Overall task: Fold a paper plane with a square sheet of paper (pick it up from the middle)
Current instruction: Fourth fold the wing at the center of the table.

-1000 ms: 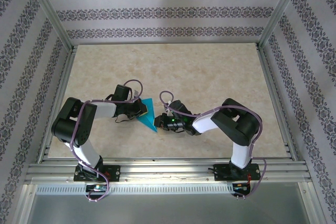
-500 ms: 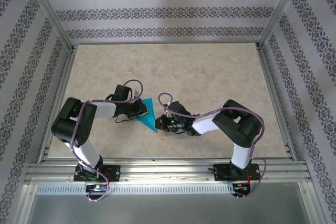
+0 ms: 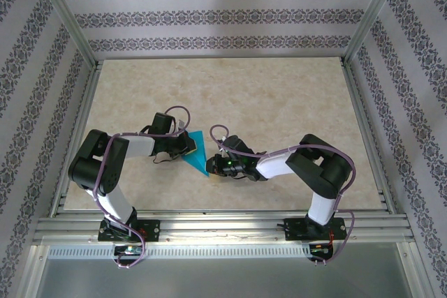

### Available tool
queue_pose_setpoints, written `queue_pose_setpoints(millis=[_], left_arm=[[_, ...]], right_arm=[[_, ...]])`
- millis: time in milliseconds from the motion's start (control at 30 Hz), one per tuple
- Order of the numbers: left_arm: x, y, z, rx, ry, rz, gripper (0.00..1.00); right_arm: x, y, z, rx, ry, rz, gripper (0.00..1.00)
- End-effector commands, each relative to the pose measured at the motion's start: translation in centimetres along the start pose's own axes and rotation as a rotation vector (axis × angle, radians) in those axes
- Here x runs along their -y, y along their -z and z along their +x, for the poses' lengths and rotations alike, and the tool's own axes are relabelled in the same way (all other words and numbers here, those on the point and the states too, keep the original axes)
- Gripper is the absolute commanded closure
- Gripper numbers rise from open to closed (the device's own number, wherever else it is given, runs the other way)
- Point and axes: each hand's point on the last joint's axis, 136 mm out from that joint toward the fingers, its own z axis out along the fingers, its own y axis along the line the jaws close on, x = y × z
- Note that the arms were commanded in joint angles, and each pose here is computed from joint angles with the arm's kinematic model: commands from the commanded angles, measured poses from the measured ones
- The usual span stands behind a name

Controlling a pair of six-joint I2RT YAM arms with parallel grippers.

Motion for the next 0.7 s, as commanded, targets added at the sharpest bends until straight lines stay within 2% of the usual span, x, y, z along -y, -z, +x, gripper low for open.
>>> queue_pose_setpoints(millis=[0, 200, 467, 667], left_arm=[[-1.7, -0.3, 1.5, -0.041, 0.022, -0.067, 0.93], [-1.7, -0.2, 1.4, -0.034, 0.022, -0.07, 0.93], [-2.2, -0.2, 1.7, -0.036, 0.024, -0.082, 0.93], [-2.2, -0.3, 1.7, -0.036, 0.03, -0.08, 0.93]], right_arm=[[3.3, -0.2, 3.4, -0.111, -0.02, 0.123, 0.87], [3.6, -0.1, 3.5, -0.119, -0.014, 0.136, 0.92], [3.3, 0.2, 3.3, -0.105, -0.007, 0.131, 0.88], [0.9, 1.9, 1.5, -0.043, 0.009, 0.069, 0.8]])
